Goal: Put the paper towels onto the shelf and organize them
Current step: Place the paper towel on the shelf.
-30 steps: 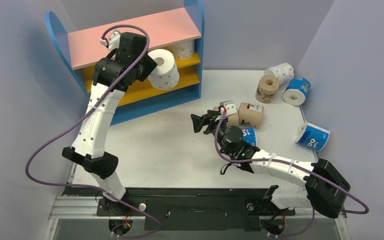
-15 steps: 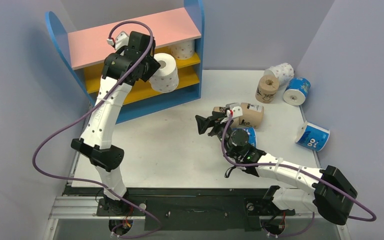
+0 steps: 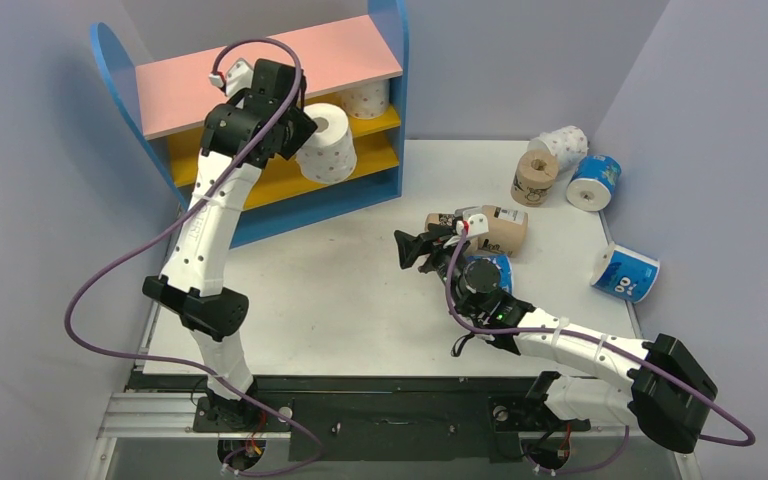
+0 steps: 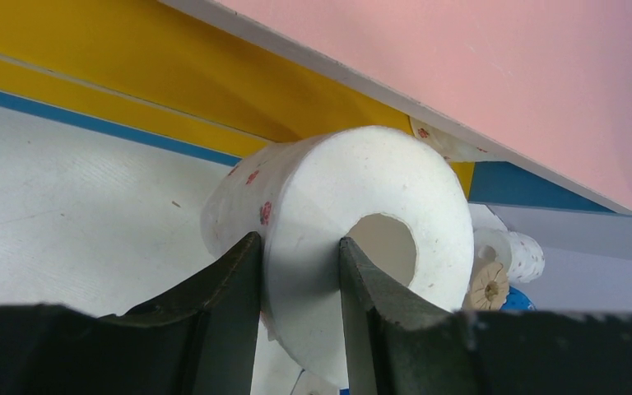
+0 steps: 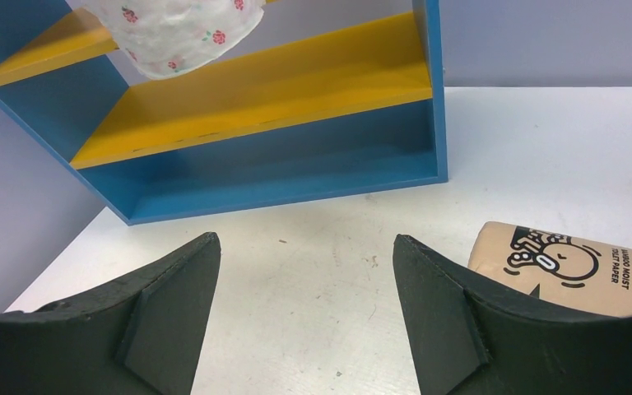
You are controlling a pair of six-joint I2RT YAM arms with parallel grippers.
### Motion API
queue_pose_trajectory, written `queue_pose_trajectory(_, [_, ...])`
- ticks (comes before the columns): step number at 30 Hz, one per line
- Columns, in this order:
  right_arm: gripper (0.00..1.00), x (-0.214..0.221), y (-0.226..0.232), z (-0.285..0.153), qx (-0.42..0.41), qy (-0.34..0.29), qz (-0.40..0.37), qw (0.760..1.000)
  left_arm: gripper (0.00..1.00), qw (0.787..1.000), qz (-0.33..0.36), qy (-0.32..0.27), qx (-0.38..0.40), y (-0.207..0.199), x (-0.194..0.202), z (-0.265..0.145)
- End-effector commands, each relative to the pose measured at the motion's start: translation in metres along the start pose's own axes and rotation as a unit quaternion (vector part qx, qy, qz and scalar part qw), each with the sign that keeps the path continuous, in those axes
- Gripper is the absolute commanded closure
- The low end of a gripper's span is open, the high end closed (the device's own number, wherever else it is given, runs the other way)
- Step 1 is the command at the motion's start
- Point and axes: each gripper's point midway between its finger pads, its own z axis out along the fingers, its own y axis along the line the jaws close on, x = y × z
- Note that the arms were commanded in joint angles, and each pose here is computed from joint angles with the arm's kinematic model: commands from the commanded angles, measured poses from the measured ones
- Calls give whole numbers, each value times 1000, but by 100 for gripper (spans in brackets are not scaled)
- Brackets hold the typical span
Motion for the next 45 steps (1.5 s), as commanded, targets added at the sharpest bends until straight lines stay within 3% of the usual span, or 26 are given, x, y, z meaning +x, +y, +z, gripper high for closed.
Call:
queue_pose_trajectory(1, [28,-9,-3,1,6,-18,11,1000,100,995,-47,-65,52,-24,-45,-11])
queue_pose_trajectory(30, [28,-12,-10,1,16,-24,12,1000,100,994,-37,-28,102,-33,-11,-51])
queue_pose_trajectory(45, [28,-13,-15,-4,20,-26,11,999,100,991,-40,-70,105,-42,-37,-55])
